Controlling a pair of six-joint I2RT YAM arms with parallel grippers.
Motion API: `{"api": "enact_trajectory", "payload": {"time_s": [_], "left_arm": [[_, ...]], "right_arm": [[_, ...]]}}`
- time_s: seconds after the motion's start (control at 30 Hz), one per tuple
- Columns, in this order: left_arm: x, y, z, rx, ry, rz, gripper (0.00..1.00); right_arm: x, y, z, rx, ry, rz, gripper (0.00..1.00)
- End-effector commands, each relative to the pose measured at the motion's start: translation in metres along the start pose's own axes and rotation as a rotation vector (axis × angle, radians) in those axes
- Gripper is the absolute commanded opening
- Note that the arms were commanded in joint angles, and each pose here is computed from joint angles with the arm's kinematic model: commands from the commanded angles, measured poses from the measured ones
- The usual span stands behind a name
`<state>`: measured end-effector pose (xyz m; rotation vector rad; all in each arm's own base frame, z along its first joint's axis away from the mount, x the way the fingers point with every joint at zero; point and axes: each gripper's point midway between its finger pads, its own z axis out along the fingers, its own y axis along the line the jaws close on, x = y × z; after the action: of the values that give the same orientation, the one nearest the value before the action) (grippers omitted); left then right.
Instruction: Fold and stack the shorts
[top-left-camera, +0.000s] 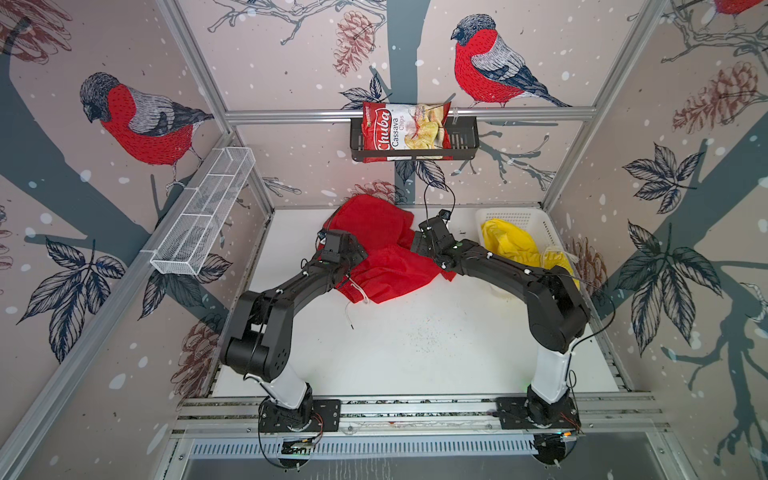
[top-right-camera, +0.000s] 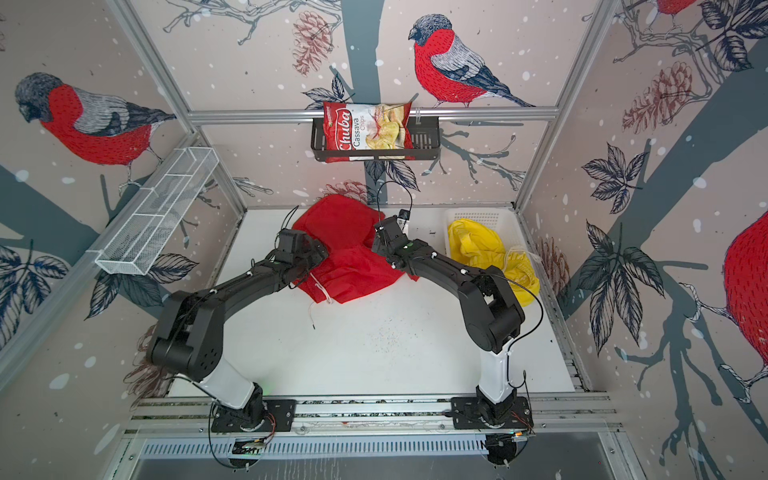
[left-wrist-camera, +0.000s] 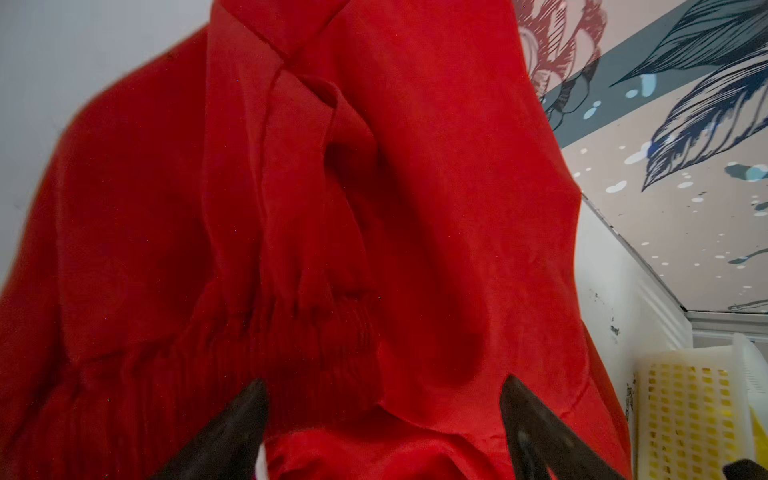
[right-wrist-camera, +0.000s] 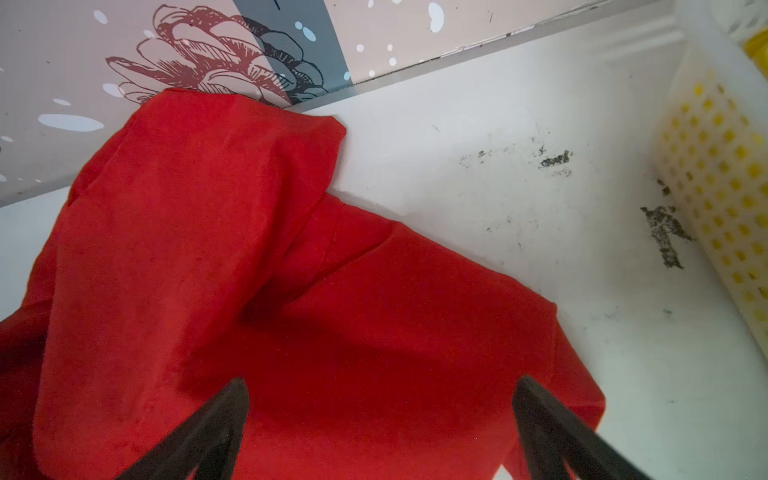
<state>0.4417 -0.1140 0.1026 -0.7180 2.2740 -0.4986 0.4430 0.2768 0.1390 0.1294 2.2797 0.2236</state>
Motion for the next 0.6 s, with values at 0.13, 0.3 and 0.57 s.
{"api": "enact_trajectory", "payload": {"time_s": [0.13, 0.3, 0.57], "left_arm": [[-0.004, 0.000, 0.030, -0.058, 0.046, -0.031, 0.60], [0.004, -0.001, 0.027, -0.037, 0.060, -0.046, 0.72], [0.003, 0.032, -0.001, -0.242, -0.013, 0.053, 0.76]], "right_arm": [[0.004, -0.005, -0.012, -0.035, -0.010, -0.107, 1.00], [-0.004, -0.018, -0.022, -0.040, -0.047, -0.100, 0.99], [0.005, -0.024, -0.017, -0.061, -0.029, -0.078, 1.00]]}}
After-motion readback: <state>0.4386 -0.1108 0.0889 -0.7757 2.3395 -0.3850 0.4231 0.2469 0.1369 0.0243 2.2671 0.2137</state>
